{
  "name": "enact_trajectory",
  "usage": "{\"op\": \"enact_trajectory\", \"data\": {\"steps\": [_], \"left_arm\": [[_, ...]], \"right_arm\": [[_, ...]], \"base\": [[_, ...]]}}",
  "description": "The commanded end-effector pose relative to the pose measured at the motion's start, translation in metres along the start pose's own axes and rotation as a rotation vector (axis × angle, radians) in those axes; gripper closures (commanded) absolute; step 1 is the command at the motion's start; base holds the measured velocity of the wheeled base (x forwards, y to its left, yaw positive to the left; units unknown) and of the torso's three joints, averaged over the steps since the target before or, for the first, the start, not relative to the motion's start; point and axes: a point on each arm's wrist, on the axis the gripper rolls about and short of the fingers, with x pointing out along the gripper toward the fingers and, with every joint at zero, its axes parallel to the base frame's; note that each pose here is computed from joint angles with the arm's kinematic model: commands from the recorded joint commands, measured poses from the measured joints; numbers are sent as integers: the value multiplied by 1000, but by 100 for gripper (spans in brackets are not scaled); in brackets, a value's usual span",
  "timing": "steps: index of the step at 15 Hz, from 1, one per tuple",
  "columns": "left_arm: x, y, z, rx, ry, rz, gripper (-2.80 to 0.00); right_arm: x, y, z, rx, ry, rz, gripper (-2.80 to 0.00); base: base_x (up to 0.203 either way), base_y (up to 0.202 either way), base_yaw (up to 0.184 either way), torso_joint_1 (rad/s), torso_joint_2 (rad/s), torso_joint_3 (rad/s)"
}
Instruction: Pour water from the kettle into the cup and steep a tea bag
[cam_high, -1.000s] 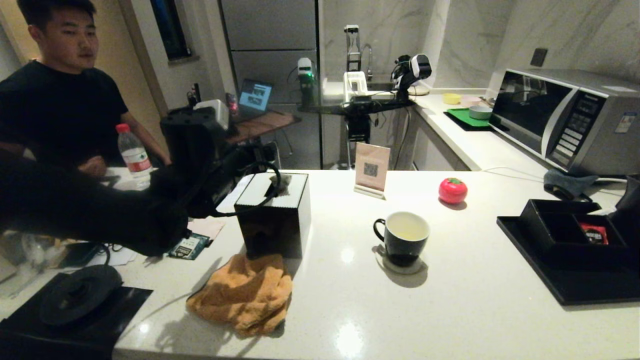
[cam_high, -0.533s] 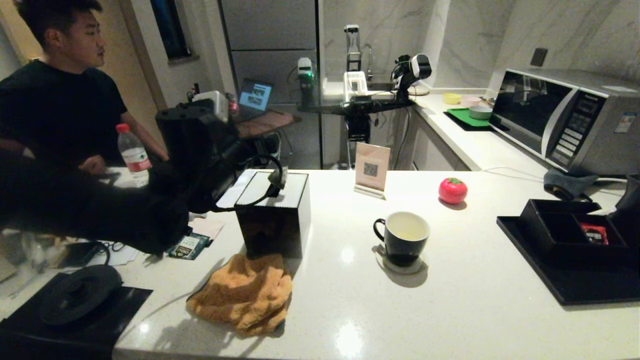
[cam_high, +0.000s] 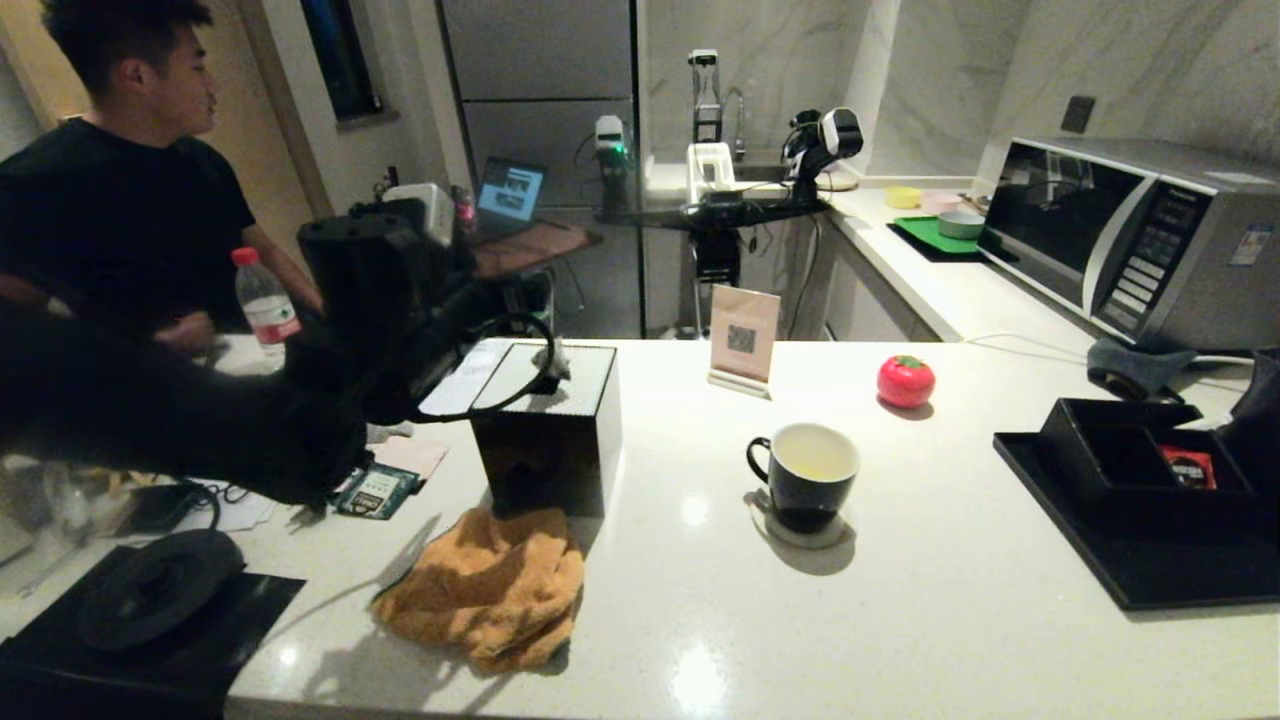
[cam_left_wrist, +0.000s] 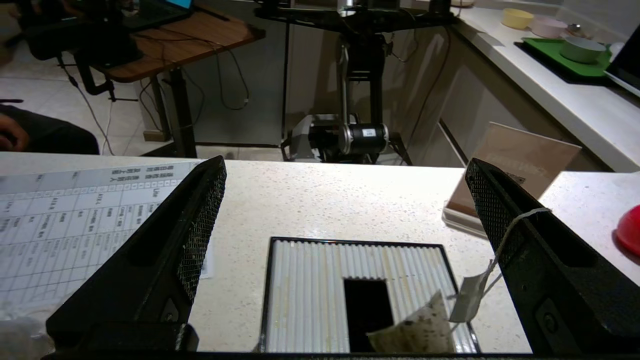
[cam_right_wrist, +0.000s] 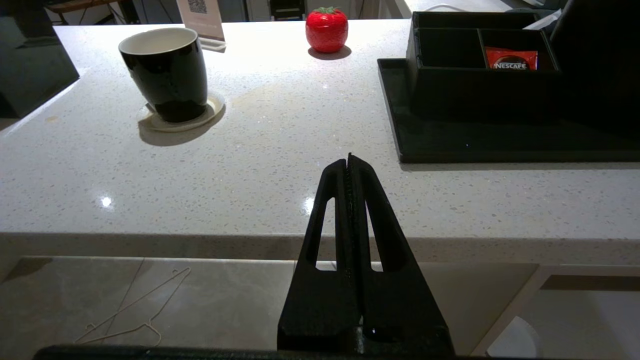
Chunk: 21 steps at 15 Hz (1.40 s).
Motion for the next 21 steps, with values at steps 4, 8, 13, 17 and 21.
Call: {"op": "enact_trajectory", "data": {"steps": [4, 8, 13, 17, 21], "left_arm": [[5, 15, -2, 0, 4, 40, -280], [10, 28, -7, 2, 17, 52, -280], [12, 25, -15, 4, 27, 44, -280], [8, 27, -24, 18, 64, 43, -280], [5, 29, -30, 113, 68, 11, -280]], "right_arm": [[0, 0, 0, 0, 1, 0, 0], [0, 0, 0, 0, 1, 0, 0], [0, 0, 0, 0, 1, 0, 0], [0, 0, 0, 0, 1, 0, 0], [0, 0, 0, 0, 1, 0, 0]], "base": [[0, 0, 0, 0, 0, 0], [0, 0, 0, 0, 0, 0], [0, 0, 0, 0, 0, 0], [0, 0, 0, 0, 0, 0], [0, 0, 0, 0, 0, 0]]}}
